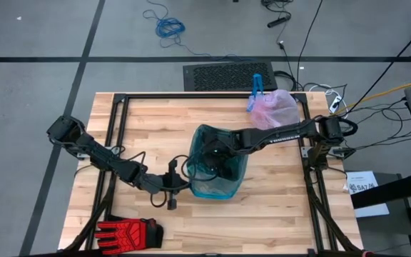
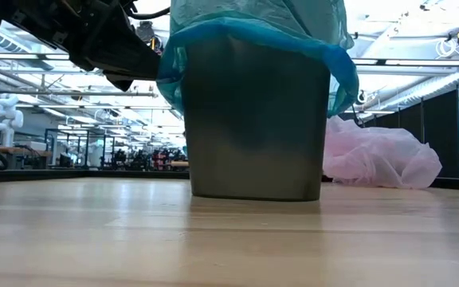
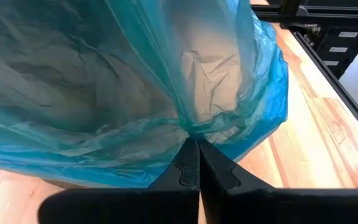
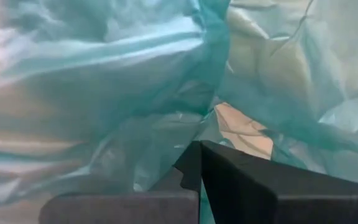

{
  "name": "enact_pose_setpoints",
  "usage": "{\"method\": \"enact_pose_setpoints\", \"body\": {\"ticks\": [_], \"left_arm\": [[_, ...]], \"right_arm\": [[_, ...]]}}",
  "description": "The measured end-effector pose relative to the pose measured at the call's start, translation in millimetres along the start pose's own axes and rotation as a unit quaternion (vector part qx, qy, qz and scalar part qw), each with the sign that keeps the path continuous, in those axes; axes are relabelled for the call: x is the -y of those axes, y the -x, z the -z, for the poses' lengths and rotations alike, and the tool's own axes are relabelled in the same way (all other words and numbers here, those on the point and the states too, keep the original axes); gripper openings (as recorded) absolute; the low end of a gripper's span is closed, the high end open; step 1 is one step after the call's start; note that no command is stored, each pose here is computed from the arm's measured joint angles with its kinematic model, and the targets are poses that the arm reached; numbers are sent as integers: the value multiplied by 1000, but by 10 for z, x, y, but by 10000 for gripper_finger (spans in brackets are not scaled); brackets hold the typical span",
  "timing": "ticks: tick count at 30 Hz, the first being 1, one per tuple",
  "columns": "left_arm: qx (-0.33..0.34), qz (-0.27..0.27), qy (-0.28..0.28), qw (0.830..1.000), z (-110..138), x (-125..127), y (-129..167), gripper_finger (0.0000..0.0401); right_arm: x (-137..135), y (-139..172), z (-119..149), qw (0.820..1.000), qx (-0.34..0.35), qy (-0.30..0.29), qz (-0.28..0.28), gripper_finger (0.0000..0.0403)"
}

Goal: Place trash/remove bag and relplace
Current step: Insert a new trash bag into the trash bin

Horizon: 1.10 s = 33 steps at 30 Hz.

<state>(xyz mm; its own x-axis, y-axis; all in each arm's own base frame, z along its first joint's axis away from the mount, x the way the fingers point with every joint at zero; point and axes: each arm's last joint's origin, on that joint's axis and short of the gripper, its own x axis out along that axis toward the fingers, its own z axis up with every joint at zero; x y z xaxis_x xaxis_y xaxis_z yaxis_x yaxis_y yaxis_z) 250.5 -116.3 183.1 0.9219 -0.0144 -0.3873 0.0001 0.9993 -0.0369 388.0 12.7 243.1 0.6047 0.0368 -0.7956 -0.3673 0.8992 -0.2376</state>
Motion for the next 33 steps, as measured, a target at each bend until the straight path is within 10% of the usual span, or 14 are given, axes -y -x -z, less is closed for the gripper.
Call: {"method": "enact_pose_setpoints", "body": {"ticks": [27,33], "left_arm": [[-11,-3,7,1000,24,-6,0,0],[-11,-3,7,1000,26,-7,1,0]], "right_arm": [[-10,727,-152,995,72,13,61,0],[26,436,-23,1000,11,10,26,0]]}}
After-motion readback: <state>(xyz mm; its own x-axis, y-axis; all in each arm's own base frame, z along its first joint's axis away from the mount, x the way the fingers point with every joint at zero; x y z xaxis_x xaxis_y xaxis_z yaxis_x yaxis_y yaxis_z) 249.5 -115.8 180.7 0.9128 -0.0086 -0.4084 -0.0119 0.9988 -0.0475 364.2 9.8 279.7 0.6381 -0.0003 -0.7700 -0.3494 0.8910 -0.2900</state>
